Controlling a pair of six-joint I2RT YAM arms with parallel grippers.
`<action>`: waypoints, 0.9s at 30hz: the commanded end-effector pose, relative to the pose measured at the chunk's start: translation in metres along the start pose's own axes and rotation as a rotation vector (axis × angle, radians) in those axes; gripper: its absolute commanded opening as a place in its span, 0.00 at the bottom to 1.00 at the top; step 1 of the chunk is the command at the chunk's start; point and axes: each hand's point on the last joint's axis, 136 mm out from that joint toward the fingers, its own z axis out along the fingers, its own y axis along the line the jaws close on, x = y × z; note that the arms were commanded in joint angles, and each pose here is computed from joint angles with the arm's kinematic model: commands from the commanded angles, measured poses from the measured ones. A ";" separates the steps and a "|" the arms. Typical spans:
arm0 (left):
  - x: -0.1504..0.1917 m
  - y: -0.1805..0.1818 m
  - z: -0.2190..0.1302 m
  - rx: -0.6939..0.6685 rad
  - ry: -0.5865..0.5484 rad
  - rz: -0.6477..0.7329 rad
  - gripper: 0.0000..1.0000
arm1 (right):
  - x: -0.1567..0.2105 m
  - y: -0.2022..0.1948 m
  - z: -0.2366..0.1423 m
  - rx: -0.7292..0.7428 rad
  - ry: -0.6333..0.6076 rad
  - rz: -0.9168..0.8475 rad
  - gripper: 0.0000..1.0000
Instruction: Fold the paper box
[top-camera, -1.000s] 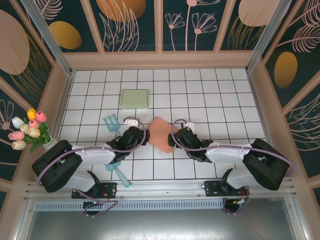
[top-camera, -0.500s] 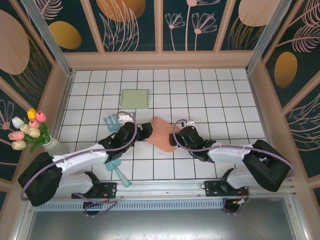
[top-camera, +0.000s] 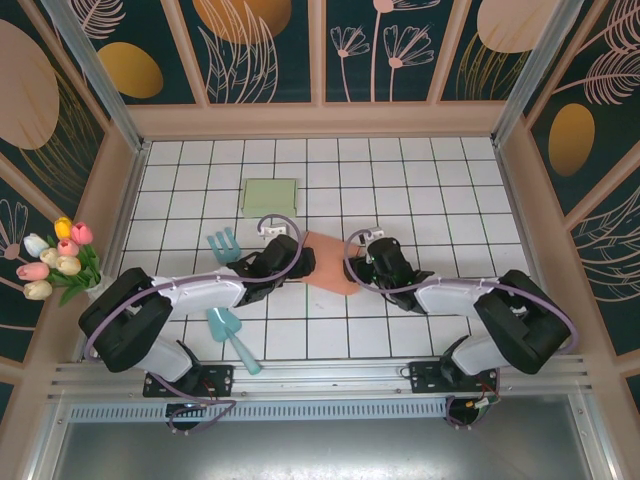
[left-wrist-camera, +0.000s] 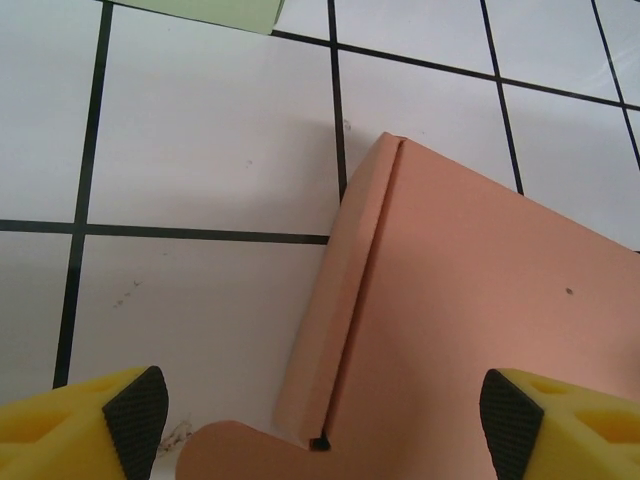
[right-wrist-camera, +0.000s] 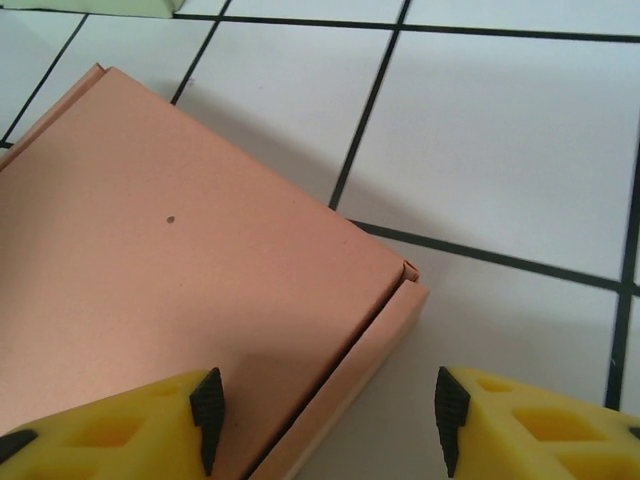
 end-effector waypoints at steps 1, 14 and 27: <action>-0.014 -0.006 -0.004 -0.008 -0.037 -0.010 0.84 | -0.003 0.009 0.008 -0.048 0.024 -0.087 0.60; -0.017 0.015 0.003 -0.177 -0.028 -0.011 0.98 | 0.012 0.006 0.035 -0.065 0.126 -0.123 0.53; -0.007 0.026 0.040 -0.162 0.117 -0.094 0.98 | 0.007 0.010 0.026 -0.088 0.104 -0.111 0.53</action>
